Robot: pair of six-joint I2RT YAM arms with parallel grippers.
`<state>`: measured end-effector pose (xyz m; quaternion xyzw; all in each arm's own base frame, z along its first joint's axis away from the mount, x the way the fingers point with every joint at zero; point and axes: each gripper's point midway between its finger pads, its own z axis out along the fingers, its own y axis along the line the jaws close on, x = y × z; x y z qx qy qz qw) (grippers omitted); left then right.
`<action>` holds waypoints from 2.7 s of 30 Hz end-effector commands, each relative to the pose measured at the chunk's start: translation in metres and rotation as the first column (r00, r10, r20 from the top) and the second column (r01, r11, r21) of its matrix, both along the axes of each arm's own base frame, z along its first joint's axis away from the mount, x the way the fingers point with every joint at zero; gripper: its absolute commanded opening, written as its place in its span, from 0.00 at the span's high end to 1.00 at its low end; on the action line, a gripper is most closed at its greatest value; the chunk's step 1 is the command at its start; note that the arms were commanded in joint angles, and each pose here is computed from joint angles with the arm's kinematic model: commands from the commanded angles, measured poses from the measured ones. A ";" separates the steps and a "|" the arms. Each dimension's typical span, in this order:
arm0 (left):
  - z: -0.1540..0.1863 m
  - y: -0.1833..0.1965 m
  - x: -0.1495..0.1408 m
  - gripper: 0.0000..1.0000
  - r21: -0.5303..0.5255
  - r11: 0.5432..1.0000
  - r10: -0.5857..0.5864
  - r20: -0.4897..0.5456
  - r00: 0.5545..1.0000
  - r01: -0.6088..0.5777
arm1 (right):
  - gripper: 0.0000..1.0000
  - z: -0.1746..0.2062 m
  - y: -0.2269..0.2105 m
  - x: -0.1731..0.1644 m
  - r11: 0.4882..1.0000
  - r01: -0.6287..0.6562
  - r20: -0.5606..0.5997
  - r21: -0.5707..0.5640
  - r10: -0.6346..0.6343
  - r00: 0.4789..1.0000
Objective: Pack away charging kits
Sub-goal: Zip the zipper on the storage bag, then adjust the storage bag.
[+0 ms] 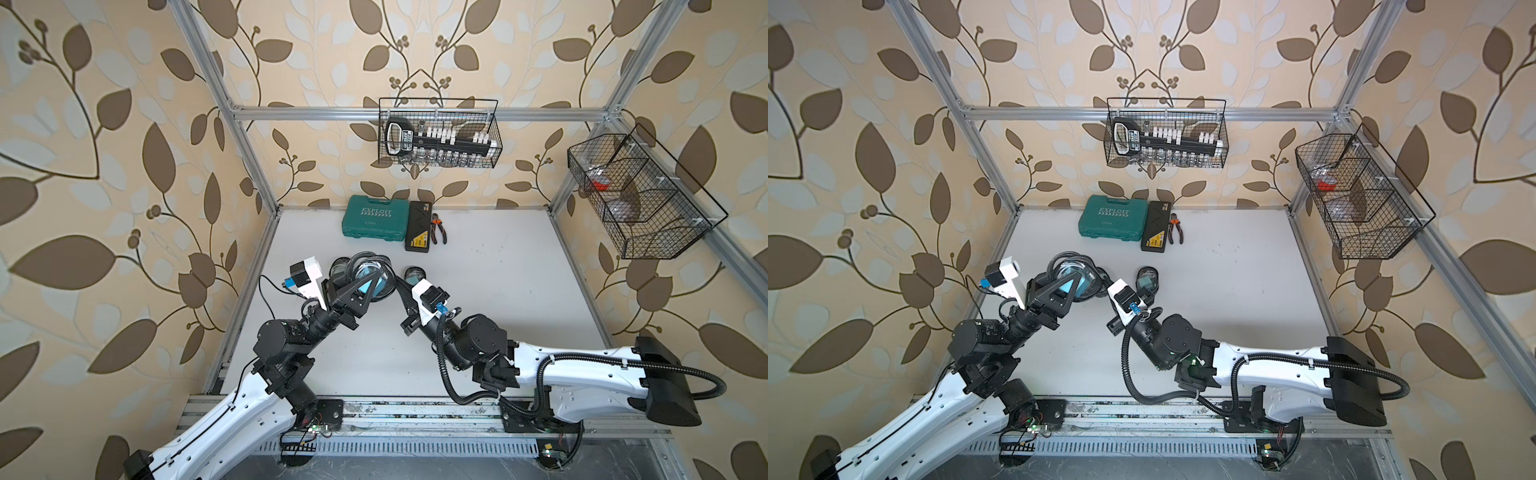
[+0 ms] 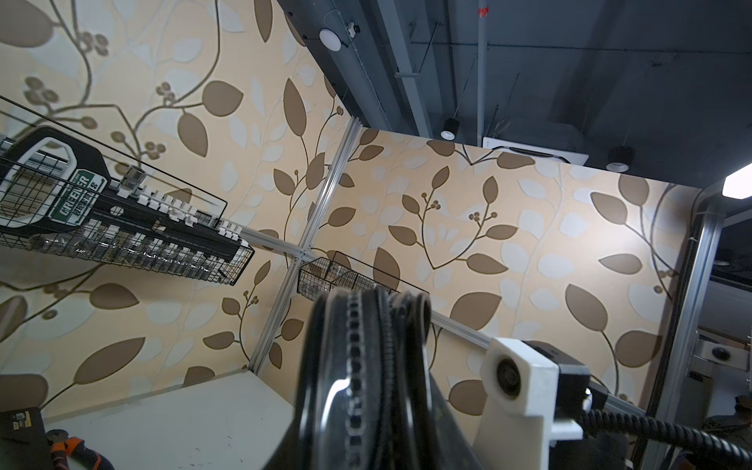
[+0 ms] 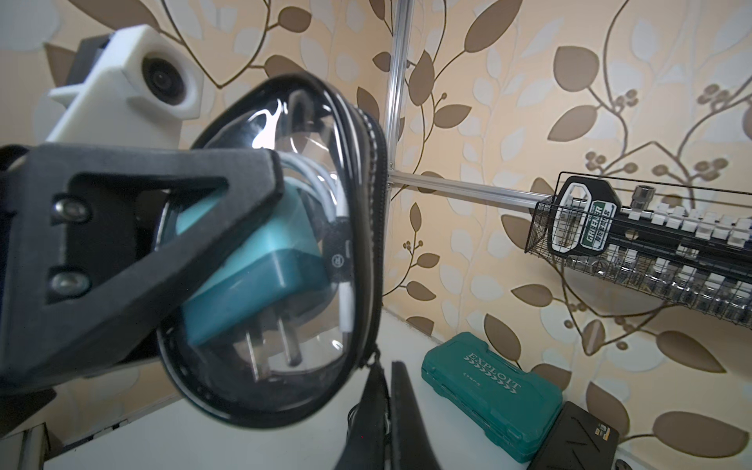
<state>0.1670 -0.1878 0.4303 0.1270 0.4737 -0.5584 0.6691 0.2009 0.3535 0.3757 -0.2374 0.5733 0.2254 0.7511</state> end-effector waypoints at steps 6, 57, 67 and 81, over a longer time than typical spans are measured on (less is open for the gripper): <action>0.014 -0.018 -0.014 1.00 0.093 0.991 -0.104 0.028 0.994 0.101 | 1.00 0.036 -0.023 0.002 0.999 -0.010 0.088 -0.039 0.013 0.996; -0.006 -0.052 0.003 0.13 0.160 0.973 -0.177 0.054 0.983 0.166 | 1.00 0.047 -0.063 0.023 0.891 -0.010 -0.146 0.454 0.085 0.986; 0.008 -0.046 0.008 0.27 0.081 0.988 -0.139 0.091 0.986 0.132 | 1.00 0.028 -0.053 0.018 0.870 0.045 -0.205 0.492 0.065 0.977; 0.008 -0.059 0.018 0.93 0.177 0.969 -0.166 -0.047 0.985 0.171 | 1.00 0.037 -0.046 0.019 0.937 0.015 -0.157 0.349 0.042 0.987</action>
